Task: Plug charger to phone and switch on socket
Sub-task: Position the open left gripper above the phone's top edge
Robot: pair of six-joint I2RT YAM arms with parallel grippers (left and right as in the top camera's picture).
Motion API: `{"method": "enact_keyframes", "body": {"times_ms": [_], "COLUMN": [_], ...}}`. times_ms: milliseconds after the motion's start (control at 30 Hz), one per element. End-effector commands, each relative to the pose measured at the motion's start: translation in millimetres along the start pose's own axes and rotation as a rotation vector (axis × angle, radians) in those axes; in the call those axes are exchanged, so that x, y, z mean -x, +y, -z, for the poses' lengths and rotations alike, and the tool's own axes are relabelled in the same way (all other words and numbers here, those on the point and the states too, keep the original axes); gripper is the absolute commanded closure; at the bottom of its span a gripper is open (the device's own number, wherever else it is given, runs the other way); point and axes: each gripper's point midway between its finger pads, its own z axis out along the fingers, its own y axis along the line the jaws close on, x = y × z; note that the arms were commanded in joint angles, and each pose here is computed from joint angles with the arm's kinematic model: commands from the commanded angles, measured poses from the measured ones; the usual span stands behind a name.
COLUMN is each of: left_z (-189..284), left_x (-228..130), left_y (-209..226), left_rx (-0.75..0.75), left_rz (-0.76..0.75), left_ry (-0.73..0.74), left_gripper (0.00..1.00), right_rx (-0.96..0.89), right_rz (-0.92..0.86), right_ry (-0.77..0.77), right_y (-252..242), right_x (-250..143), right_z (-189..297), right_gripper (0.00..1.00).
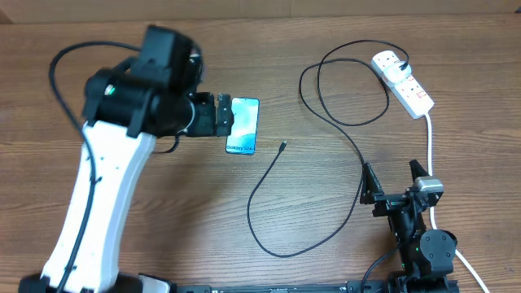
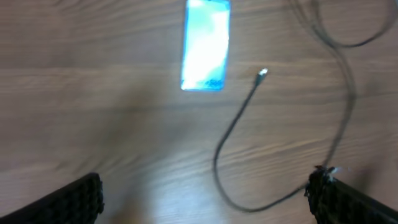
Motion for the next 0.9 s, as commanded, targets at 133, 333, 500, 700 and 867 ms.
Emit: {"method": "enact_keyframes", "body": {"times_ms": [133,333,500,700,867], "left_z": [-24.0,-58.6,-80.1,-110.6,-146.1], "left_x": [38.6,51.0,44.2,53.3,55.6], "left_y": [-6.6,-15.9,-33.8,-36.9,-37.2], "left_rx": [0.159,0.146,0.060,0.066,0.084], "left_rz": [0.007,0.019,0.038,0.018,0.019], "left_ry": [-0.020,0.012,0.096,0.111,0.154], "left_gripper": [0.00,0.00,0.00,0.00,0.00], "right_rx": [-0.005,-0.005,-0.005,-0.005,-0.005], "right_rz": [-0.003,-0.003,-0.003,-0.003,-0.003], "right_ry": [-0.006,-0.006,-0.006,-0.006,-0.006], "right_y": [-1.3,-1.3,-1.3,-1.3,-1.3], "right_x": [-1.3,-1.3,-1.3,-1.3,-1.2], "right_z": [-0.1,-0.1,-0.1,-0.1,-0.1], "right_gripper": [0.00,0.00,0.00,0.00,0.00]}}
